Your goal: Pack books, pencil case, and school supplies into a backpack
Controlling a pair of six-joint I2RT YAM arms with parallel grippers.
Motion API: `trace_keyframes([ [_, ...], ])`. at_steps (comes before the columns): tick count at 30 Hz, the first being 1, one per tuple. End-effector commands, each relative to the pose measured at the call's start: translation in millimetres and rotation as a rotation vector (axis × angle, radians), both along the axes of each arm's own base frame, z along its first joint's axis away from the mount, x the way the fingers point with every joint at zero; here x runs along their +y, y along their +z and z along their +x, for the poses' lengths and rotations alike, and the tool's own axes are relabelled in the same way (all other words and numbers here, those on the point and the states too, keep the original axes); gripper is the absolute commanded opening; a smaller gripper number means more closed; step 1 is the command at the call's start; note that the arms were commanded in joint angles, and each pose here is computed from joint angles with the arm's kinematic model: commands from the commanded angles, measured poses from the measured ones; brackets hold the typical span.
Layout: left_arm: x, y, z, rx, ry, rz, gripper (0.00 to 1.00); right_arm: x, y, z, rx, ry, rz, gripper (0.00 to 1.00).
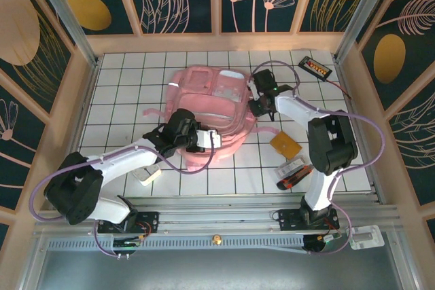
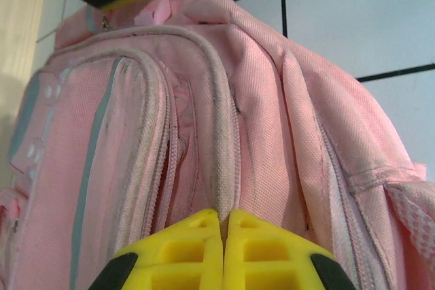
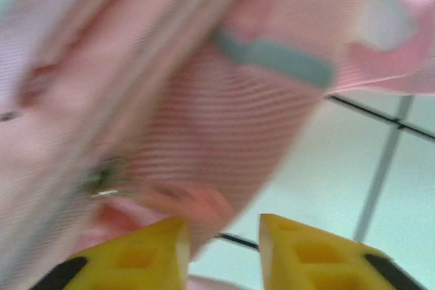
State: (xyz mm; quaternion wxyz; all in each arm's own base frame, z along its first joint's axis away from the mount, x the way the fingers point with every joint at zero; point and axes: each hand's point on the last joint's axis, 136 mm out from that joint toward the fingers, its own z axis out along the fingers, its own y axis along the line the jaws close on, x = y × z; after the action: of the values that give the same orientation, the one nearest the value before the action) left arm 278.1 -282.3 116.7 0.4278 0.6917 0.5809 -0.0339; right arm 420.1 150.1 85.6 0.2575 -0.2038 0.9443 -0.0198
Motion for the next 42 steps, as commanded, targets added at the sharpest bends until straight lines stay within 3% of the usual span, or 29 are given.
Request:
trace_keyframes([
  [1, 4, 3, -15, 0.068, 0.0, -0.011, 0.0, -36, 39, 13, -0.137, -0.121, -0.035, 0.54],
  [2, 4, 9, -15, 0.066, 0.009, -0.03, 0.02, -39, 45, 9, -0.145, -0.143, -0.007, 0.59],
  [4, 1, 28, -15, 0.057, 0.028, -0.103, 0.41, -42, 64, 2, -0.171, -0.184, 0.085, 0.71],
  [5, 0, 40, -16, 0.041, 0.036, -0.149, 0.68, -38, 77, -1, -0.179, -0.194, 0.175, 0.74],
  [6, 0, 54, -16, 0.024, 0.048, -0.206, 0.78, -32, 90, -4, -0.188, -0.196, 0.272, 0.74],
  [10, 5, 108, -16, -0.039, 0.118, -0.417, 0.92, 23, 128, -25, -0.13, -0.084, 0.667, 0.74],
  [13, 12, 136, -3, 0.01, 0.267, -0.546, 0.94, 57, 133, -41, -0.011, -0.048, 0.885, 0.74],
  [15, 22, 150, 18, 0.1, 0.473, -0.636, 0.91, 69, 124, -47, 0.085, -0.064, 0.977, 0.73],
  [19, 37, 141, 42, 0.322, 0.81, -0.702, 0.88, 86, 100, -54, 0.15, -0.059, 0.939, 0.71],
  [22, 39, 123, 41, 0.54, 0.966, -0.751, 0.87, 95, 83, -62, 0.201, -0.061, 0.921, 0.65],
  [27, 57, 103, 31, 0.781, 1.064, -0.939, 0.85, 114, 62, -77, 0.274, -0.06, 0.907, 0.6],
  [30, 81, 95, 34, 0.783, 1.138, -0.983, 0.85, 122, 53, -85, 0.308, -0.074, 0.891, 0.6],
  [36, 122, 63, 46, 0.768, 1.292, -0.928, 0.85, 115, 40, -95, 0.288, -0.156, 0.836, 0.6],
  [42, 135, 39, 71, 0.829, 1.312, -0.943, 0.84, 130, 37, -117, 0.283, -0.146, 0.807, 0.6],
])
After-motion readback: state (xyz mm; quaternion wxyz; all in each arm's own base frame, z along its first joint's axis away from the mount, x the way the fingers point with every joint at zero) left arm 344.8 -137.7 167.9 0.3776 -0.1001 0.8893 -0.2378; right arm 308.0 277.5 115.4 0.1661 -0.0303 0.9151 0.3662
